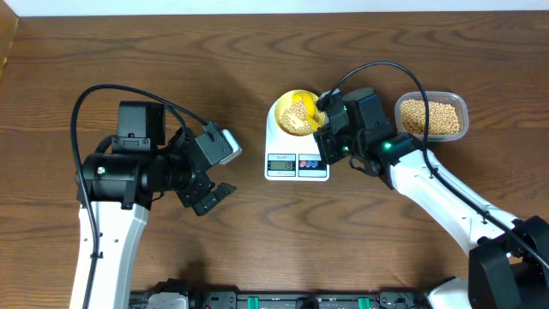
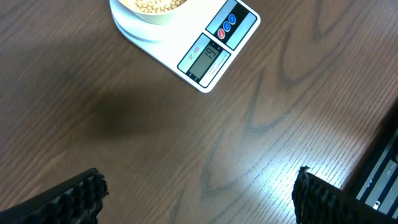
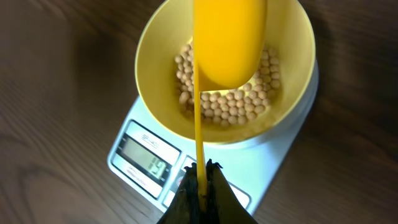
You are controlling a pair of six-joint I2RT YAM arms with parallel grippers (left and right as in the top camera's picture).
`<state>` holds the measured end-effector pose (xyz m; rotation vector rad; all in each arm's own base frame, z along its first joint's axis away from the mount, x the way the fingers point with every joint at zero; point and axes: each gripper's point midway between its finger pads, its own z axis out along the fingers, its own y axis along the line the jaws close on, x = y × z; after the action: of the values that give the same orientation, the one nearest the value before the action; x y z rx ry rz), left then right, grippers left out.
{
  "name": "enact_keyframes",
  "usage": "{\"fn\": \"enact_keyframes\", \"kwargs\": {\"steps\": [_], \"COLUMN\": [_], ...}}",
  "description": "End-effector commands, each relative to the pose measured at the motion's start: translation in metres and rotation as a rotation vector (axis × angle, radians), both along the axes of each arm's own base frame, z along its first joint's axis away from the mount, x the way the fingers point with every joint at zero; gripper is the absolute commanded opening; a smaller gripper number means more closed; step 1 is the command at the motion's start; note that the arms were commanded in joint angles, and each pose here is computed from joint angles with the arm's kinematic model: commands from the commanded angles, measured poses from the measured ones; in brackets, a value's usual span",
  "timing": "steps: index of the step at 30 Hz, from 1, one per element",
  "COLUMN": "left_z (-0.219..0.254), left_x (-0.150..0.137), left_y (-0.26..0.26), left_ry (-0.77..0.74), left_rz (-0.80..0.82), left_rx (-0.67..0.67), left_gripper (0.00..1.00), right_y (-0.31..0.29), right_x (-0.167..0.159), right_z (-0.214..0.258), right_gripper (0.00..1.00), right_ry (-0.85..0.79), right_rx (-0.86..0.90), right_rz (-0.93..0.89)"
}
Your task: Scoop item into bowl and weigh 50g on scale
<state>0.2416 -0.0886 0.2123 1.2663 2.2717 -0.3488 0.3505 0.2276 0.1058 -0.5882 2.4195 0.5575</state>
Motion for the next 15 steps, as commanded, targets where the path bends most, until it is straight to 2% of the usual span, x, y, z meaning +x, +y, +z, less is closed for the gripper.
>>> {"fn": "enact_keyframes", "kwargs": {"steps": [1, 15], "left_z": [0.004, 0.004], "left_x": [0.001, 0.000], "left_y": [0.001, 0.001], "left_ry": [-0.018, -0.018], "left_rz": [-0.003, -0.003], "left_rx": [0.003, 0.003], "left_gripper": [0.98, 0.98], "right_y": [0.003, -0.022], "right_x": [0.005, 0.023], "right_z": [0.008, 0.013], "right_gripper": [0.01, 0.01], "right_ry": [-0.092, -0.321], "right_rx": [-0.066, -0.451], "right_rz": [0.092, 0.255]}}
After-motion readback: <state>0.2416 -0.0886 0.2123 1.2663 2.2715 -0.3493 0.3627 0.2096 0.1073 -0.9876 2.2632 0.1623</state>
